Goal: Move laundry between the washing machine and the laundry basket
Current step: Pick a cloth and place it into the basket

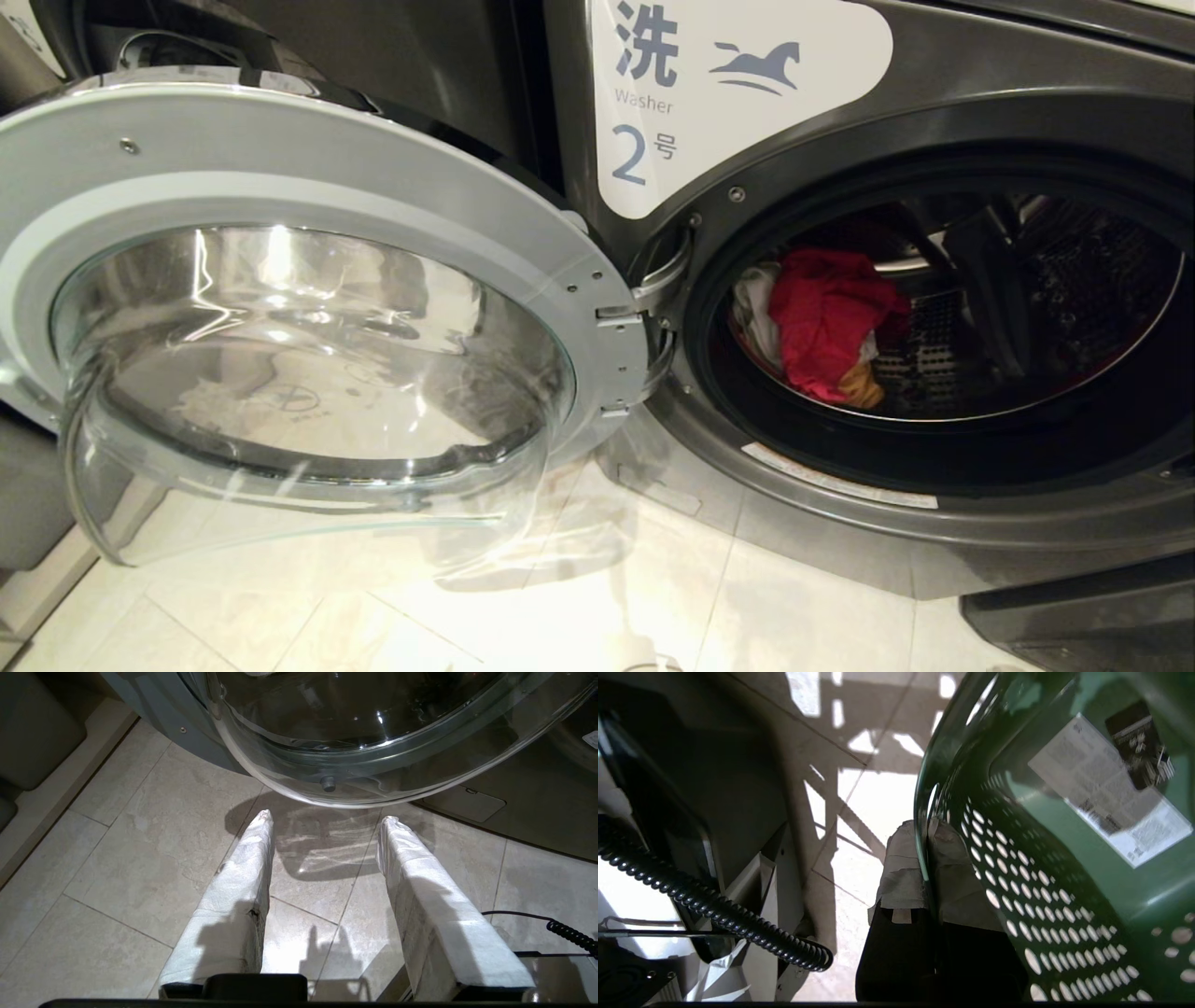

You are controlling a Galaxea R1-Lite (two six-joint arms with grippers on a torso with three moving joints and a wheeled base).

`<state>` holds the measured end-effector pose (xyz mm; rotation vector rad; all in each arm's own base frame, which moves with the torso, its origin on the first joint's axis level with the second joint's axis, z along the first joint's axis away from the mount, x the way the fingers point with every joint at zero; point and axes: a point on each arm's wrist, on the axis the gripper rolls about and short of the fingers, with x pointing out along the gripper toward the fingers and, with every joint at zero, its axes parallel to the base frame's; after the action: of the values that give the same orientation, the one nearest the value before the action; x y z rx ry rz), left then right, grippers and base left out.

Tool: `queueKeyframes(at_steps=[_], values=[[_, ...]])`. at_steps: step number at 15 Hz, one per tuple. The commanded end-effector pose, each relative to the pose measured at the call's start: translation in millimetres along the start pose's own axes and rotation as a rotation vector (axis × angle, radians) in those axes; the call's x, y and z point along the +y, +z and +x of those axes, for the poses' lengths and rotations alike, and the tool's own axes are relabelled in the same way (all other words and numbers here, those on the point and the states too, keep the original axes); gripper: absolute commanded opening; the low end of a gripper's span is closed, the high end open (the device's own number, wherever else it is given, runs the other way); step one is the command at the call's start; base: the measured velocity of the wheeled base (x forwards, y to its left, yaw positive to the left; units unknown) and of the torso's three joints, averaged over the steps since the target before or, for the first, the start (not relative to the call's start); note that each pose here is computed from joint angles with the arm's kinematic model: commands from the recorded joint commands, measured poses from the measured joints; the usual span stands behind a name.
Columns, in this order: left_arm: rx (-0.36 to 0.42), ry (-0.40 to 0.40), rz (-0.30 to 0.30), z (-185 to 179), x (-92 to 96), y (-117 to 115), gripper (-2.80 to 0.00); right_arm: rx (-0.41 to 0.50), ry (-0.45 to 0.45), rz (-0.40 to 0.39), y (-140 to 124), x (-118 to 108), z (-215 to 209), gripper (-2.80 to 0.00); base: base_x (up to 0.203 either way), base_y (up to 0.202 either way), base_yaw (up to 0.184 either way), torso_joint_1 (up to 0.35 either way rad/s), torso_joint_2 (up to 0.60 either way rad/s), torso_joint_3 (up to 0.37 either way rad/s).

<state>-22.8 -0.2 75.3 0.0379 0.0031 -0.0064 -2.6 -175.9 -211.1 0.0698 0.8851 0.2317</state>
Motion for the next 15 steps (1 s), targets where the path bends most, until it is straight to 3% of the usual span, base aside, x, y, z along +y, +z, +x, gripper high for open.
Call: queueKeyframes(at_steps=[1,7,12,15], values=[[0.0,0.0,0.0,0.0,0.0,-0.1,-2.8,-0.041,0.046,-0.043,3.2,8.1,0.3,-2.8,0.0,0.0,0.0,0.0,0.0,0.0],[0.0,0.0,0.0,0.0,0.0,0.0,-2.8,-0.101,0.123,-0.189,4.6,16.0,4.9,-2.8,0.0,0.0,0.0,0.0,0.0,0.0],[0.001,0.0,0.0,0.1,0.0,0.0,-2.8,-0.125,0.183,-0.238,8.8,20.6,16.2,-2.8,0.0,0.0,0.0,0.0,0.0,0.0],[0.0,0.0,0.0,0.0,0.0,-0.1,-2.8,-0.199,0.168,-0.27,13.1,24.9,17.7,-2.8,0.0,0.0,0.0,0.0,0.0,0.0]])
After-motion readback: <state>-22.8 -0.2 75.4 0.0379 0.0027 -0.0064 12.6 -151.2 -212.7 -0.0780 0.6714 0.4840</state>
